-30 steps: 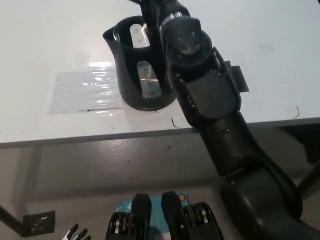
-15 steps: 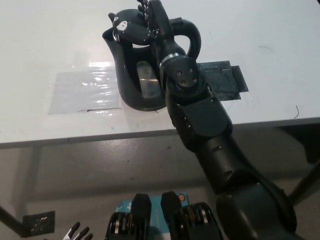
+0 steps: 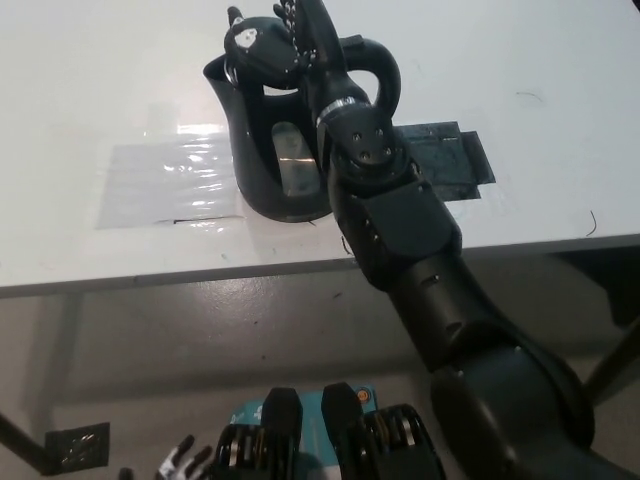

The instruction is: The robot uses its right hand to push down on the lid of a kettle kept in the middle of the desk to close it

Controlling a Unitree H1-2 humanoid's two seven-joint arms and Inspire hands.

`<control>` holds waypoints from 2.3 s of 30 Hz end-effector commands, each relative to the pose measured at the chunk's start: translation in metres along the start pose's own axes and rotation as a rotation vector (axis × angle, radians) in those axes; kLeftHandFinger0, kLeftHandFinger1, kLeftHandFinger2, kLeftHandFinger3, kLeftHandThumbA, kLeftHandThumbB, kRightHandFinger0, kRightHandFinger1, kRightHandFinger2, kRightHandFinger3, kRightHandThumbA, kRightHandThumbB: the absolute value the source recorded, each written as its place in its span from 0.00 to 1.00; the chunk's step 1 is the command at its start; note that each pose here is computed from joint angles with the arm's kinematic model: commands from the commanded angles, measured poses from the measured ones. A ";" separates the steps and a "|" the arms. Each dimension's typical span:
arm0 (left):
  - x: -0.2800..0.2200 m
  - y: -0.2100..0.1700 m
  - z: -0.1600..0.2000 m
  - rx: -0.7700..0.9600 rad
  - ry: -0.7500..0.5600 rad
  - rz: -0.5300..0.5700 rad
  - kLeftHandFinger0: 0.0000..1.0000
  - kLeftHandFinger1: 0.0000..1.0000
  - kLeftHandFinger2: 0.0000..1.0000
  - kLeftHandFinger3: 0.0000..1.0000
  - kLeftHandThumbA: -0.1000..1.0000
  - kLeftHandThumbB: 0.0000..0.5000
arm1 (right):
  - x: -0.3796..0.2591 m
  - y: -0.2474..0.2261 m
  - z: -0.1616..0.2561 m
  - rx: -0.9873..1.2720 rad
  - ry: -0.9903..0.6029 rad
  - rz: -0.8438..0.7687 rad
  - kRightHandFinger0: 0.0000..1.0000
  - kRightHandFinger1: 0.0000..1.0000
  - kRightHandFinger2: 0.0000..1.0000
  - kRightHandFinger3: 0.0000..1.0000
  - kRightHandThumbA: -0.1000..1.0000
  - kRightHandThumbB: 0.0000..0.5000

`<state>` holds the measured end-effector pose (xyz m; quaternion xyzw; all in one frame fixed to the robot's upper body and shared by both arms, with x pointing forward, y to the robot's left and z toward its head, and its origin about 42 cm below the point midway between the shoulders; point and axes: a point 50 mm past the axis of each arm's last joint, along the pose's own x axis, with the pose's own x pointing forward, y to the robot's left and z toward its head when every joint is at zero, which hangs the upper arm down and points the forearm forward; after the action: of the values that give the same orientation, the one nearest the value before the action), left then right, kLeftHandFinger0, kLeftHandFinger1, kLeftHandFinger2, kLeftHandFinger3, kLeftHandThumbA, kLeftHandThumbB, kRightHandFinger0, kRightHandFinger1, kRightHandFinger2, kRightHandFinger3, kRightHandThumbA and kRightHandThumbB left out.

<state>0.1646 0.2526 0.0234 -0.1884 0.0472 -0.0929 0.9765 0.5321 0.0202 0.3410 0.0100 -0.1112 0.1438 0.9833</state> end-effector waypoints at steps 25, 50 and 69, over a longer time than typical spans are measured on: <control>0.000 -0.008 0.018 0.044 -0.083 -0.064 1.00 1.00 1.00 1.00 1.00 0.99 | -0.048 -0.001 -0.121 0.111 0.243 -0.050 1.00 1.00 1.00 1.00 0.39 0.16; -0.018 0.018 0.036 0.074 -0.071 -0.001 1.00 1.00 1.00 1.00 1.00 0.99 | -0.202 0.001 0.164 0.076 -0.970 0.454 1.00 1.00 1.00 1.00 0.38 0.75; -0.016 0.046 0.056 0.101 -0.123 0.067 1.00 1.00 1.00 1.00 1.00 0.97 | -0.412 -0.156 0.022 -0.217 -0.631 0.117 0.97 1.00 1.00 1.00 0.51 0.85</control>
<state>0.1614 0.2723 0.0362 -0.1617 0.0305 -0.0891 0.9823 0.3658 -0.2139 0.1726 -0.0325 -0.2231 0.0229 0.9740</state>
